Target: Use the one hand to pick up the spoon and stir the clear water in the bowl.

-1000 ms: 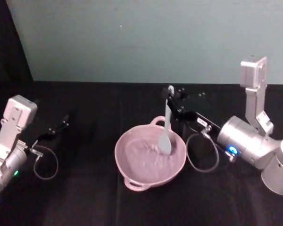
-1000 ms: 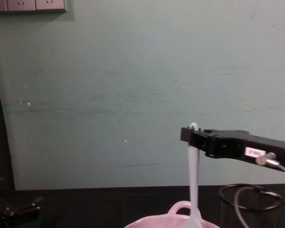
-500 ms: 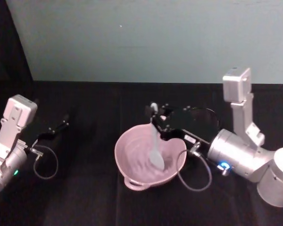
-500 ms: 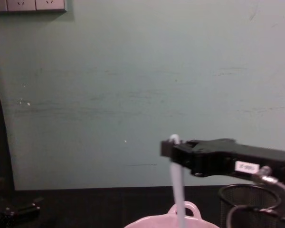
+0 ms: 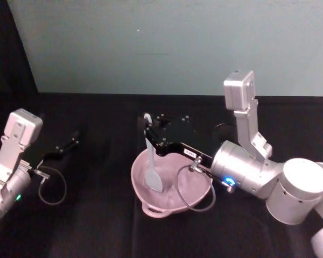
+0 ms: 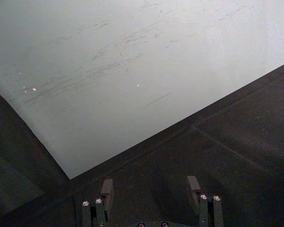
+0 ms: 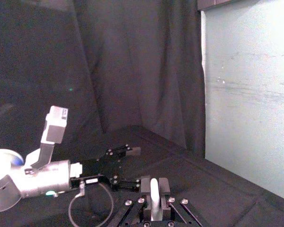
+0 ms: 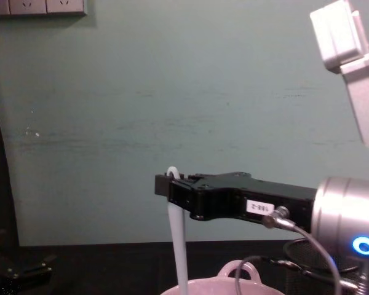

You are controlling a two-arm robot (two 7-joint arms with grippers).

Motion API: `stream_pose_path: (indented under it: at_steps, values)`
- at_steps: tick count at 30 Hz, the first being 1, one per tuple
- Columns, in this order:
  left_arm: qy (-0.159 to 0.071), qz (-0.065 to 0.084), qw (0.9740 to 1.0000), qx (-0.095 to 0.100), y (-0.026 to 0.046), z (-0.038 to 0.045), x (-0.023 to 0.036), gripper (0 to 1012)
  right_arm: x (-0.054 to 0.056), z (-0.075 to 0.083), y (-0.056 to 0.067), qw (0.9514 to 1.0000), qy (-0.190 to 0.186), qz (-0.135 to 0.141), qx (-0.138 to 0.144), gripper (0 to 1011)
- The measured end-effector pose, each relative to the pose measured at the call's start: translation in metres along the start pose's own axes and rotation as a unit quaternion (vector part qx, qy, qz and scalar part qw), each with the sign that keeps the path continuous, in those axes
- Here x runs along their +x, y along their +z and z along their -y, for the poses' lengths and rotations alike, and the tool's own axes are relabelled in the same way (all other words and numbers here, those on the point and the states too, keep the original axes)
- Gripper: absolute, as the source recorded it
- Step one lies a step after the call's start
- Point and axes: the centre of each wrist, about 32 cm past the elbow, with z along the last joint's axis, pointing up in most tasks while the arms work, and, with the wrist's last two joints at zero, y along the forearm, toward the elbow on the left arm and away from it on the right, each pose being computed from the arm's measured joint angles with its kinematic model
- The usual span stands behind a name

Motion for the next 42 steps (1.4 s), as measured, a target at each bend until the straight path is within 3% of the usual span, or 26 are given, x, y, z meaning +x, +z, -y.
stream_pose_path:
  at_steps: [5,11,16,22,28,33,42]
  values:
    - [0.000,0.000,1.0000,0.000,0.0000,0.0000,0.0000,1005,0.009,-0.010,-0.004,1.0000,-0.004,-0.008,0.004,116]
    - [0.000,0.000,1.0000,0.000,0.0000,0.0000,0.0000,1005,0.027,-0.015,-0.008,0.9996,-0.023,-0.014,0.005,116]
    - [0.000,0.000,1.0000,0.000,0.0000,0.0000,0.0000,1005,0.040,-0.008,-0.006,0.9988,-0.046,-0.012,0.007,116]
    - [0.000,0.000,1.0000,0.000,0.0000,0.0000,0.0000,1005,0.045,0.009,-0.002,0.9976,-0.068,-0.007,0.011,116]
    - [0.000,0.000,1.0000,0.000,0.0000,0.0000,0.0000,1005,0.038,0.027,0.002,0.9970,-0.077,0.001,0.009,116]
    - [0.000,0.000,1.0000,0.000,0.0000,0.0000,0.0000,1005,0.026,0.034,0.002,0.9975,-0.070,0.004,0.003,116]
    - [0.000,0.000,1.0000,0.000,0.0000,0.0000,0.0000,1005,0.002,0.021,-0.001,0.9994,-0.033,-0.003,0.009,116]
